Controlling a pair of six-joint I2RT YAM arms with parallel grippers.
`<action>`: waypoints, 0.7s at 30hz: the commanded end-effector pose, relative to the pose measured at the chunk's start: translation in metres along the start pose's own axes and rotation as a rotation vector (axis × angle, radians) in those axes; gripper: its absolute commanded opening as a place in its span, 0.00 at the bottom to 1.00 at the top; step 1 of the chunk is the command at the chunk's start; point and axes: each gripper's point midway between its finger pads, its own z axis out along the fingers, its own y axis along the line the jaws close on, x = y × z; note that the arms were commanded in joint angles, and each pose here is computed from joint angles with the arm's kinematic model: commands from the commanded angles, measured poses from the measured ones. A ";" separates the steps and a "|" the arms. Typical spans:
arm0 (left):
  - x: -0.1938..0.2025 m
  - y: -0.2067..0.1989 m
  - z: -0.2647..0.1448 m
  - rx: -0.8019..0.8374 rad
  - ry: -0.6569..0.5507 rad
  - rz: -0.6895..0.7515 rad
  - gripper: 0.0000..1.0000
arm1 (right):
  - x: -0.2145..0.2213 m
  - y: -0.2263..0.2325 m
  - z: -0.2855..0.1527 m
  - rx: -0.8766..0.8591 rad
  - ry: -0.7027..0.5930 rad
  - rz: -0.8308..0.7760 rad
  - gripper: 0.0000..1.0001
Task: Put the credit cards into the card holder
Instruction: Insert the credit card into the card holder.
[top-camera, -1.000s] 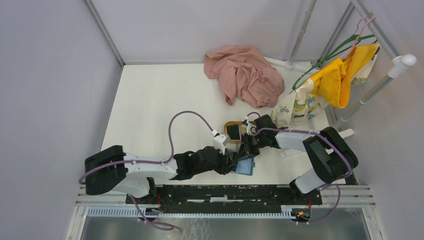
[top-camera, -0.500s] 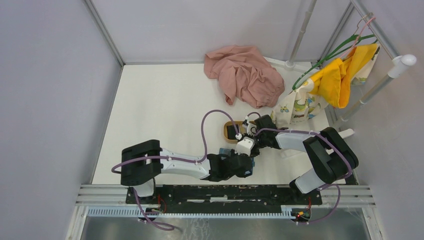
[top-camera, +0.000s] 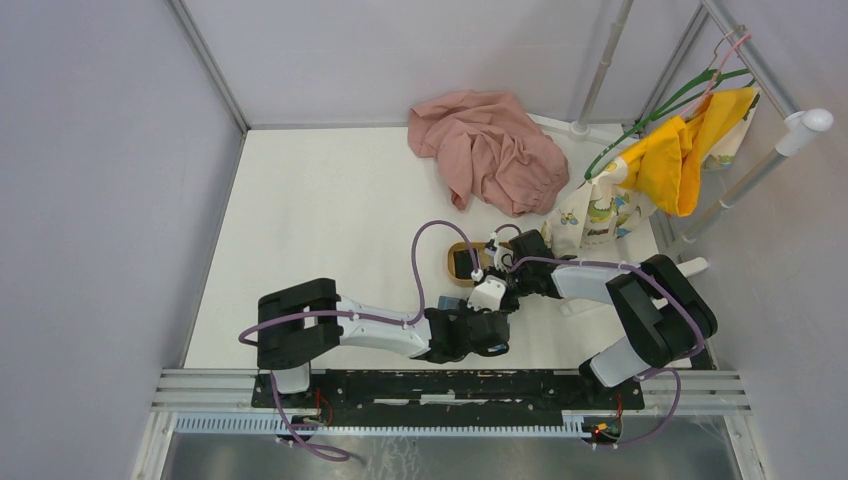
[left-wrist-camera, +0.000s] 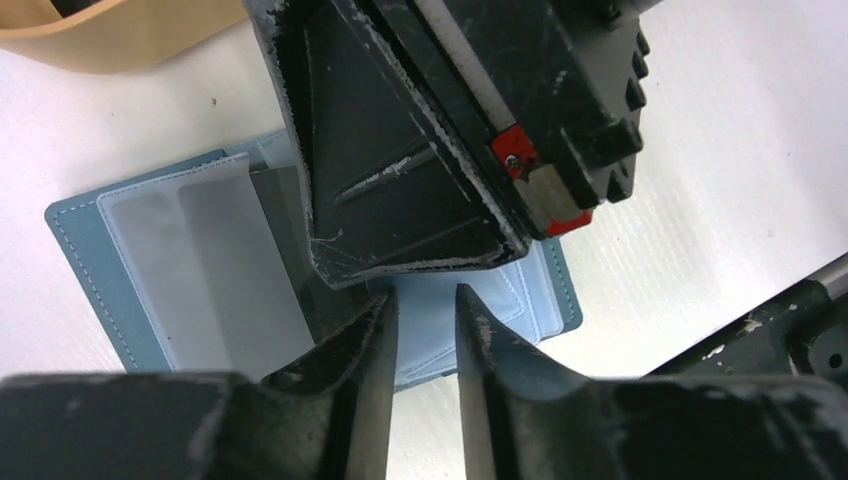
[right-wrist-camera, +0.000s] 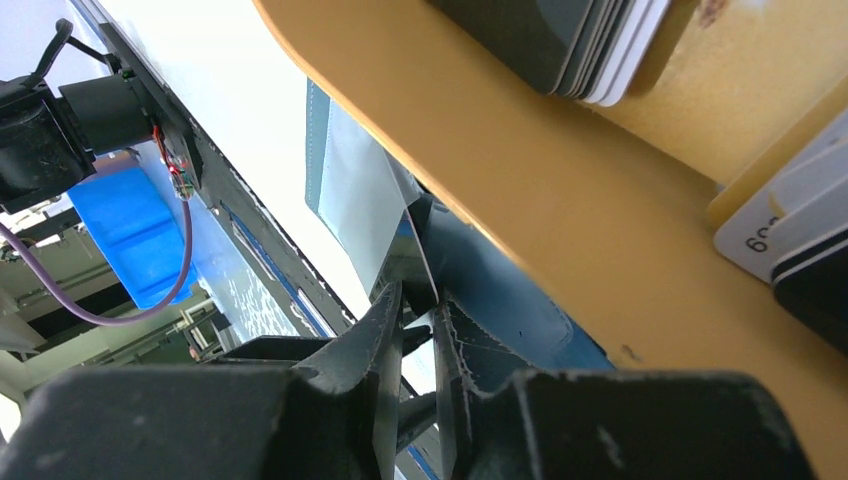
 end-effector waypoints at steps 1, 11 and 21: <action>-0.020 0.004 0.000 -0.071 -0.073 -0.058 0.38 | -0.003 -0.007 -0.001 0.034 -0.028 0.011 0.23; -0.025 0.017 -0.003 -0.131 -0.104 -0.062 0.50 | -0.009 -0.004 -0.005 0.028 -0.042 -0.013 0.33; -0.037 0.011 -0.013 -0.061 -0.126 -0.055 0.47 | -0.021 0.004 -0.015 0.011 -0.084 -0.071 0.42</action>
